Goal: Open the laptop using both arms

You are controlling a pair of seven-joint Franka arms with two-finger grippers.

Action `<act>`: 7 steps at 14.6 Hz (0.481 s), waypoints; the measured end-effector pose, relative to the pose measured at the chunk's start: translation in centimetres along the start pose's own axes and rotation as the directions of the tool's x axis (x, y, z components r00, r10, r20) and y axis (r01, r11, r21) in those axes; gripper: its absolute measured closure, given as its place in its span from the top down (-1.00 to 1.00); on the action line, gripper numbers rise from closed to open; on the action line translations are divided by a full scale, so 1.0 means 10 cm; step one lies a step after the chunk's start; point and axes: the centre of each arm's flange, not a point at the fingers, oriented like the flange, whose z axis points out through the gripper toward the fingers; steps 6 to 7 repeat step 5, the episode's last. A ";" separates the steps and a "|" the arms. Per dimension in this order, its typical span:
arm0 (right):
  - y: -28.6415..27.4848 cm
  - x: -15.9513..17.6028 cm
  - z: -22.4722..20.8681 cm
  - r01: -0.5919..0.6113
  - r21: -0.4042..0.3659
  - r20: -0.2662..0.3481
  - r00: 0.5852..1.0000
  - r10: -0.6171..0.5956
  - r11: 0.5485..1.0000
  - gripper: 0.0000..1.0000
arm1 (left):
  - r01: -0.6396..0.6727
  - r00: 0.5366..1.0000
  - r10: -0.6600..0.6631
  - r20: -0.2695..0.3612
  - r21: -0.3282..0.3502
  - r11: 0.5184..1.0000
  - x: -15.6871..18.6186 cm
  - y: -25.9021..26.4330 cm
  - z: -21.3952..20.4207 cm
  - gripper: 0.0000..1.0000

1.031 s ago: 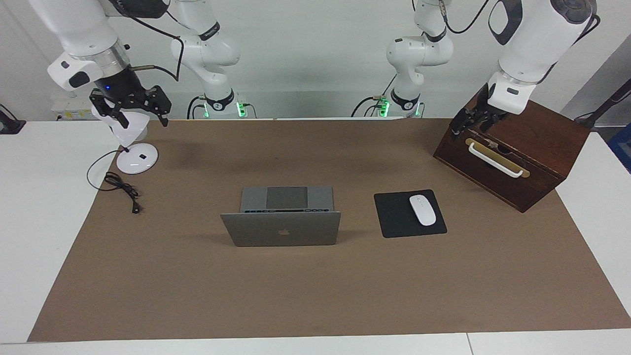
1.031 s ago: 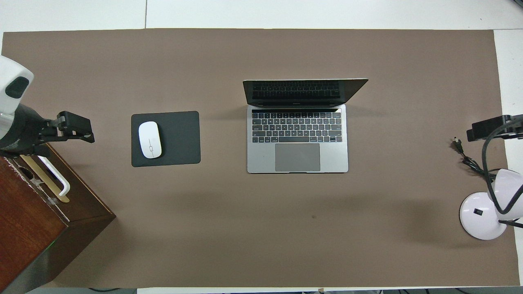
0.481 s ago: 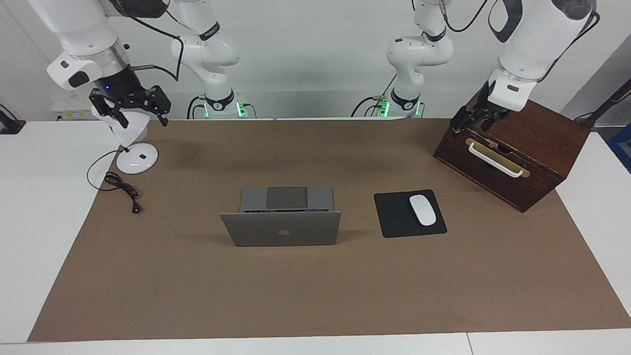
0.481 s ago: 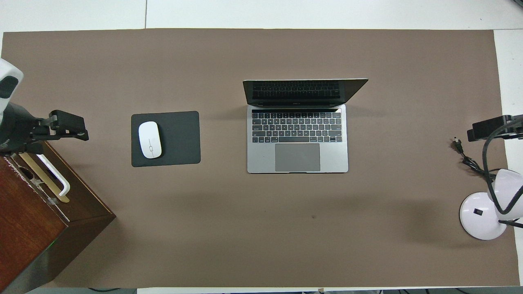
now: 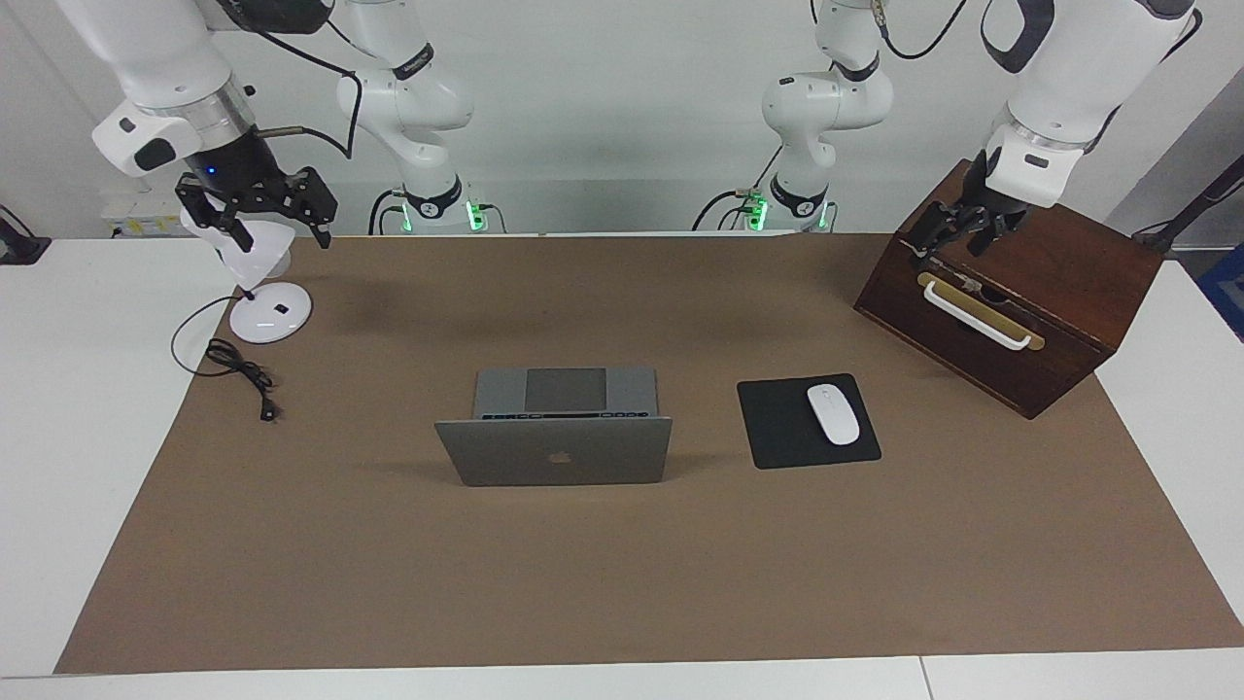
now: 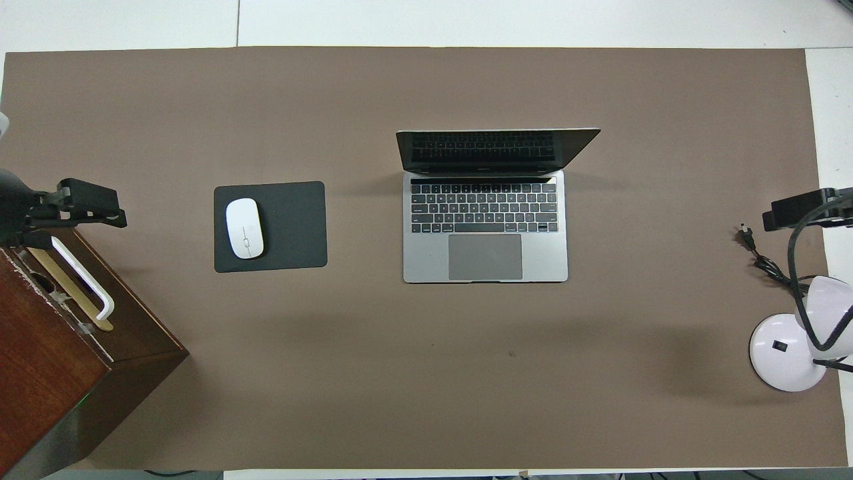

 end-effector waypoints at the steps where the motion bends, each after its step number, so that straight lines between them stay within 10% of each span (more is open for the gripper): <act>1: 0.00 0.00 0.00 0.000 0.000 0.000 1.000 0.000 1.000 1.00 | -0.003 1.000 0.003 0.000 0.000 1.000 0.00 0.01 0.00 1.00; 7: 0.00 0.00 0.00 0.000 0.000 -0.001 1.000 0.000 1.000 1.00 | -0.008 1.000 0.008 -0.007 -0.001 1.000 0.00 0.03 0.00 1.00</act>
